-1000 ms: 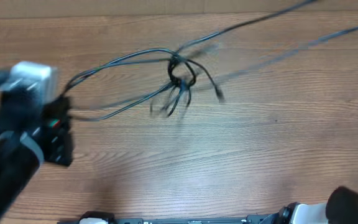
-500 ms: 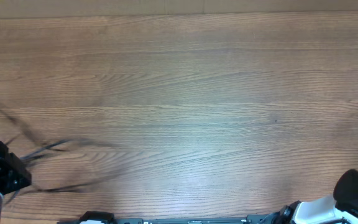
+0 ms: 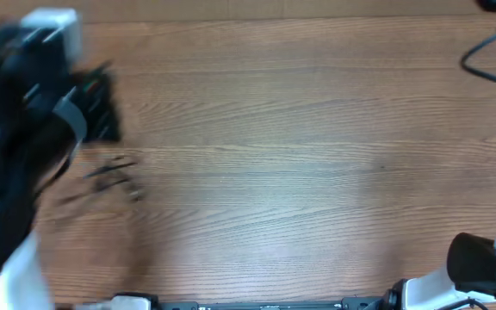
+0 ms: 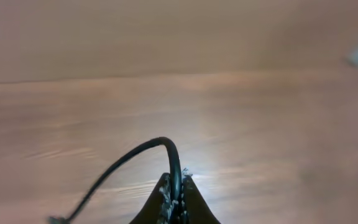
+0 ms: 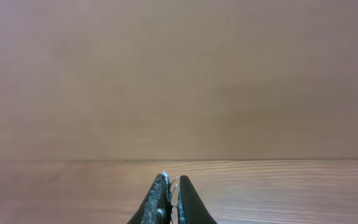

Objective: Untangle cables

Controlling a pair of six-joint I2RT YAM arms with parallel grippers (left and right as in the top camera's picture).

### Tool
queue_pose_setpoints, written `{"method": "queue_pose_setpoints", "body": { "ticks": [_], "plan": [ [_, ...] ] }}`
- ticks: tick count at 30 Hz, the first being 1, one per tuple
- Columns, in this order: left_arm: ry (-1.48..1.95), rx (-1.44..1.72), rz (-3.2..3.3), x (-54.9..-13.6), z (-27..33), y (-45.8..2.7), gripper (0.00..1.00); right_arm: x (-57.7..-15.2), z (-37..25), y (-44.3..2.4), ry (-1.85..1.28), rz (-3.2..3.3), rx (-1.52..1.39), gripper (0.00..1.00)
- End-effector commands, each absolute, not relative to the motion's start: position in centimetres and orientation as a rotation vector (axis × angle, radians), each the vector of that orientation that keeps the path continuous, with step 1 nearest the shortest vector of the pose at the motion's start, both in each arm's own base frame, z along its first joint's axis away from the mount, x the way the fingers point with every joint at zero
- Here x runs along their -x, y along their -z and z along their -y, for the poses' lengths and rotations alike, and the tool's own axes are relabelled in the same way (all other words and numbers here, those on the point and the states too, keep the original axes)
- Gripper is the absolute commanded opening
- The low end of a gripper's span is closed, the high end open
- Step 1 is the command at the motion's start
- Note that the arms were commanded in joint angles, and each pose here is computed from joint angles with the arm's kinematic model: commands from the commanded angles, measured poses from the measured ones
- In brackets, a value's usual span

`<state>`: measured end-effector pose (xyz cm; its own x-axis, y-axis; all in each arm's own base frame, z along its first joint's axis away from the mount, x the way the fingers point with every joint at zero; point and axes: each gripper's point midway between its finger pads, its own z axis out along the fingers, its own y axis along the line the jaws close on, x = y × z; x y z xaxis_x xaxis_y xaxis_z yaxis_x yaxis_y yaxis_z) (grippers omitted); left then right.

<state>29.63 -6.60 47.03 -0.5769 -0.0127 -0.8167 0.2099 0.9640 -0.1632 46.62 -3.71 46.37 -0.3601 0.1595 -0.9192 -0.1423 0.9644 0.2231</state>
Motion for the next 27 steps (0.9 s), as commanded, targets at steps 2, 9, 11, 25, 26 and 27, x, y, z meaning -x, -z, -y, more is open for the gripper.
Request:
{"method": "queue_pose_setpoints", "body": {
  "ticks": [2, 9, 11, 25, 26, 27],
  "plan": [
    [0.597, -0.446, -2.162, -31.9, 14.1, -45.7, 0.04, -44.8, 1.0, -48.4, -0.35, -1.879, 0.042, 0.04],
    [0.644, -0.605, -1.987, -33.4, 19.2, -48.0, 0.04, -44.8, 0.0, -48.0, -0.369, -1.895, 0.058, 0.04],
    [0.644, -0.613, -1.991, -33.2, 19.5, -47.9, 0.04, -44.7, 0.0, -48.0, -0.366, -1.896, 0.062, 0.04],
    [0.443, -0.44, -2.131, -33.7, 16.0, -45.8, 1.0, -44.3, -3.8, -47.1, -0.429, -1.933, 0.134, 0.62],
    [0.448, -0.411, -2.099, -33.7, 15.8, -46.8, 1.0, -44.2, -5.1, -47.0, -0.451, -1.939, 0.163, 0.64],
    [0.442, -0.372, -2.071, -33.7, 15.4, -47.8, 1.0, -44.0, -6.6, -46.7, -0.472, -1.951, 0.19, 0.67]
  ]
}}
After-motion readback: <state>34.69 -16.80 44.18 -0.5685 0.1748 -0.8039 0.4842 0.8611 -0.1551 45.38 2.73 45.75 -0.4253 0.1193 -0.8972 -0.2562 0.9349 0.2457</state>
